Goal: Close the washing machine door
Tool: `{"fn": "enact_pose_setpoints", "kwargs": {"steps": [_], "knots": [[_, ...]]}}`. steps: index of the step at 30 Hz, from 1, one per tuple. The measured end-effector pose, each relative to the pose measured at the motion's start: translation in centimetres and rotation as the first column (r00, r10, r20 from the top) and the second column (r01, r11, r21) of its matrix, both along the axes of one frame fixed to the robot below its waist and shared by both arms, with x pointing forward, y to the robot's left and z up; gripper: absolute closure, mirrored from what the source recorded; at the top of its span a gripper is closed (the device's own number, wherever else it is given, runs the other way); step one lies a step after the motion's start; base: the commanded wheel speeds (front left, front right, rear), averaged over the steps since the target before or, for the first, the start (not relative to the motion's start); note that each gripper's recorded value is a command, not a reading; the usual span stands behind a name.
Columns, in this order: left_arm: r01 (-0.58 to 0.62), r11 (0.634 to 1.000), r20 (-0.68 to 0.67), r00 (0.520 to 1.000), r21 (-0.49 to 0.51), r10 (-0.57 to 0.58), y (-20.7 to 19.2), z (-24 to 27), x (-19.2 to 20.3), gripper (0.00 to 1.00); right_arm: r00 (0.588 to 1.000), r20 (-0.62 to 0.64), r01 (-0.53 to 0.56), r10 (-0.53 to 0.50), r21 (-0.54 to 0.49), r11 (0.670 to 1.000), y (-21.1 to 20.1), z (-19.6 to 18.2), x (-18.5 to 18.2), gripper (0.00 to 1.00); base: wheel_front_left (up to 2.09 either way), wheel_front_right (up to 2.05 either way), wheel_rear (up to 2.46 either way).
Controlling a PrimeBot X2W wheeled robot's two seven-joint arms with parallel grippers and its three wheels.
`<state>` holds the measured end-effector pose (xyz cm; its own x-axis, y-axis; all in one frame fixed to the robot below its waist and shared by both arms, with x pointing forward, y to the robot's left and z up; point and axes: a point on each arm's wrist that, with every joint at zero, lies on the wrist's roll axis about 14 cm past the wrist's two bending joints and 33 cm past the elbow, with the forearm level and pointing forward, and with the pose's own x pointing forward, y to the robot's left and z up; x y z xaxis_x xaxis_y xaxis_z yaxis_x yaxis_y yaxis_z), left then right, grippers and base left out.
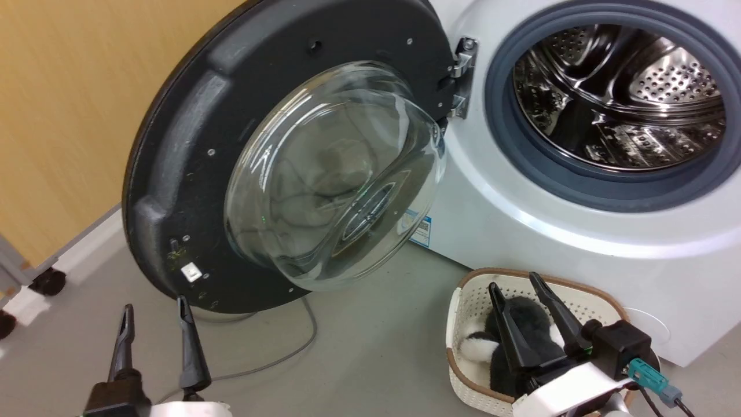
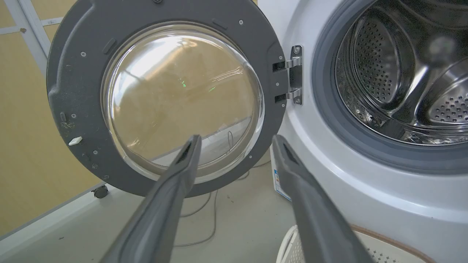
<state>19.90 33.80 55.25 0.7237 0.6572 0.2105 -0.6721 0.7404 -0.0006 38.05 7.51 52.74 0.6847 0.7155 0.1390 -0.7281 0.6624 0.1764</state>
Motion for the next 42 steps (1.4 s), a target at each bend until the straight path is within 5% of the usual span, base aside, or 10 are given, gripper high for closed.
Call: {"fn": "enact_pose_setpoints", "kwargs": {"steps": [1, 3, 16, 26, 30, 35, 42], "knots": [[-0.006, 1.000, 0.008, 1.000, -0.010, 0.007, 0.1, 0.0, -0.2, 0.42, 1.000, 0.001, -0.005, 0.005, 0.002, 1.000, 0.2, 0.0, -0.1, 0.00, 0.00, 0.00, 0.00], [-0.021, 0.999, 0.022, 1.000, -0.027, 0.022, 0.5, -0.1, -0.7, 1.00, 1.000, -0.001, -0.016, 0.016, 0.005, 1.000, 0.5, -0.1, -0.2, 0.00, 0.00, 0.00, 0.00], [-0.055, 0.998, 0.138, 0.989, 0.032, 0.050, 4.0, 4.3, -1.4, 1.00, 1.000, -0.010, -0.018, 0.018, 0.016, 1.000, 0.6, -0.8, 0.8, 0.00, 0.00, 0.00, 0.00], [-0.076, 0.997, 0.155, 0.985, 0.003, 0.074, 13.5, 8.1, 0.8, 1.00, 0.999, -0.023, 0.035, -0.035, -0.008, 0.999, -1.5, -2.4, 2.5, 0.00, 0.00, 0.00, 0.00], [-0.069, 0.979, 0.199, 0.974, -0.193, 0.108, 16.6, 6.9, 2.2, 1.00, 0.997, -0.038, 0.064, -0.064, -0.018, 0.998, -2.7, -3.2, 3.1, 0.00, 0.00, 0.00, 0.00], [0.053, 0.855, 0.303, 0.945, -0.517, 0.125, 18.1, 4.4, 4.9, 1.00, 0.995, -0.054, 0.087, -0.088, -0.027, 0.996, -3.7, -4.0, 3.3, 0.00, 0.00, 0.00, 0.00], [0.272, 0.565, 0.362, 0.931, -0.779, 0.051, 15.8, 1.1, 8.9, 1.00, 0.992, -0.057, 0.108, -0.110, -0.029, 0.994, -4.4, -4.1, 3.7, 0.00, 0.00, 0.00, 0.00]]}}
